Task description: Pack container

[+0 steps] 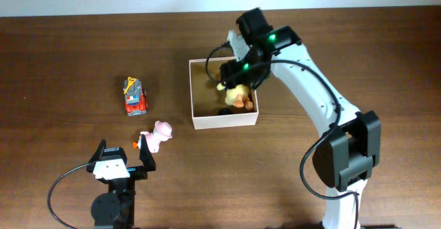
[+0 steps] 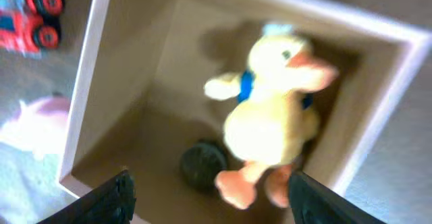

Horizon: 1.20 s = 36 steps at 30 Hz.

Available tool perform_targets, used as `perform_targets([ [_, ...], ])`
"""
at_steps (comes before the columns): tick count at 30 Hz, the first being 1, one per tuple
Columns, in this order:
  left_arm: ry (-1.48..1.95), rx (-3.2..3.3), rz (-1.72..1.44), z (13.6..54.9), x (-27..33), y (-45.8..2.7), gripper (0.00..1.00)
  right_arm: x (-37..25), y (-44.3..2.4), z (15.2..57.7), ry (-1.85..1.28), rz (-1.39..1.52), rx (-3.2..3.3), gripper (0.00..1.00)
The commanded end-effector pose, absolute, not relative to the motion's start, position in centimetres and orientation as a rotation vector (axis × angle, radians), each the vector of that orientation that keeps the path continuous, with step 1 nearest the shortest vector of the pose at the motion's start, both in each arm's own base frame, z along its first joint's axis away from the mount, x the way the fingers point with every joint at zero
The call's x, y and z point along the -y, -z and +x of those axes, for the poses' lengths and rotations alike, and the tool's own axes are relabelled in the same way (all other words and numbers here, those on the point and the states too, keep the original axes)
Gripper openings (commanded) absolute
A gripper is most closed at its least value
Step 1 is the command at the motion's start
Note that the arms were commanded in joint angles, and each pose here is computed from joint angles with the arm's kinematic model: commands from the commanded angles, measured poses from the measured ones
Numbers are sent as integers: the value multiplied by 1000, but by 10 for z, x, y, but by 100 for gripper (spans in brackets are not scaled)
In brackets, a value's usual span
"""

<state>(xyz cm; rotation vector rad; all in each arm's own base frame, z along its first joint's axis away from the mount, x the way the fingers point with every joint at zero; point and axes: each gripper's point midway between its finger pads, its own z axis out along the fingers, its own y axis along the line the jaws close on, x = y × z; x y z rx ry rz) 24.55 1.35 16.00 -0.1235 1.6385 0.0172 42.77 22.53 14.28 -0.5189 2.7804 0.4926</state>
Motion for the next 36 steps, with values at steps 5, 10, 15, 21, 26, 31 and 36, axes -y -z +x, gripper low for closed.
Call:
perform_targets([
  [5,-23,-1638,-110,246,-13,-158,99,-160,-169,473,-463,-309,-2711,77],
  [10,-23,-1638,-110,246,-13,-158,99,-133,-170,482,-425,-322,-2691,79],
  [15,-23,-1638,-110,246,-13,-158,99,-89,-167,494,-231,-256,-2697,92],
  [21,-23,-1638,-110,246,-13,-158,99,-37,-166,500,-129,-123,-2706,99],
  [26,-23,-1638,-110,246,-13,-158,99,1,-166,502,-107,-23,-2705,99],
  [31,-23,-1638,-110,246,-13,-158,99,18,-166,501,-79,-44,-2702,99],
  [36,-23,-1638,-110,246,-13,-158,99,41,-167,505,51,3,-2687,99],
])
